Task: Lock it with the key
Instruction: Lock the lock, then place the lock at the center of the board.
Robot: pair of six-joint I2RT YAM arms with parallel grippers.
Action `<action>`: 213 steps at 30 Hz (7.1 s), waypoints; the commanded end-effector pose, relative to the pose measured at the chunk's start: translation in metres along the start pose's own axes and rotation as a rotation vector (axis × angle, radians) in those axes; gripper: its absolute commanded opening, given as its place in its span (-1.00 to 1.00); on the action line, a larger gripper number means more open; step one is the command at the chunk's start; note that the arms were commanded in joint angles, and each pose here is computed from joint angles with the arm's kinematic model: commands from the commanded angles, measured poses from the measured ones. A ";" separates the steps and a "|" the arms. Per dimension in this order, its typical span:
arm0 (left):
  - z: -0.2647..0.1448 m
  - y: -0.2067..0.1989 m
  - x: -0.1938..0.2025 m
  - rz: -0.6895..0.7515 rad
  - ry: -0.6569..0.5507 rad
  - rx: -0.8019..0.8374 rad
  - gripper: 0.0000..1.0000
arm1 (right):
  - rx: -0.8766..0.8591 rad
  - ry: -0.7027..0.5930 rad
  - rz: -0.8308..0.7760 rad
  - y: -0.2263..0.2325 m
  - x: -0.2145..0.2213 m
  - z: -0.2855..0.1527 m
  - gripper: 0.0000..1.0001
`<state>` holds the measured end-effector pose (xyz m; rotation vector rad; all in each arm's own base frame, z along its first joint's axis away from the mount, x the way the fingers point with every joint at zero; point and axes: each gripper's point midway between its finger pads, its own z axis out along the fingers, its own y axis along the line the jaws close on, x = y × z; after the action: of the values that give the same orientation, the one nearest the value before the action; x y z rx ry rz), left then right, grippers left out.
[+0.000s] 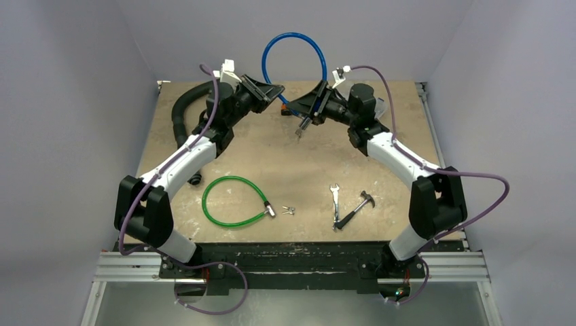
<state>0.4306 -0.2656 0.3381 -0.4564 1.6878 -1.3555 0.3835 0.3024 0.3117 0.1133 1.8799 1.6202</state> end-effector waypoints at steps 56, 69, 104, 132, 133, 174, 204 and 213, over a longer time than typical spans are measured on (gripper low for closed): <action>-0.012 -0.093 0.032 -0.180 0.009 0.135 -1.00 | -0.270 0.224 -0.093 0.067 0.019 0.007 0.06; -0.016 -0.070 0.036 -0.062 0.015 0.111 -0.86 | -0.324 0.196 -0.154 0.083 0.011 0.007 -1.00; -0.114 -0.048 0.020 0.975 0.056 0.334 0.99 | -0.276 -0.043 -0.179 0.086 -0.058 0.003 -1.00; -0.051 -0.093 0.058 0.547 0.077 0.462 -0.21 | -0.368 -0.166 -0.234 0.126 -0.067 -0.020 -1.00; -0.050 -0.093 0.058 0.537 0.076 0.461 -0.23 | -0.372 -0.164 -0.236 0.128 -0.066 -0.020 -1.00; -0.064 -0.097 0.098 0.112 0.408 0.713 -1.00 | -0.569 -0.157 -0.328 0.169 -0.059 -0.036 -1.00; -0.080 -0.024 0.134 0.377 0.547 0.552 -1.00 | -0.429 -0.156 -0.315 0.102 -0.065 -0.049 -1.00; -0.075 0.090 0.101 0.518 0.512 0.126 -1.00 | -0.137 -0.100 -0.151 -0.021 -0.020 -0.043 -1.00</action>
<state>0.3312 -0.2891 0.2564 0.4305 1.7952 -1.4411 0.3892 0.2559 0.3124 0.0195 1.6529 1.6953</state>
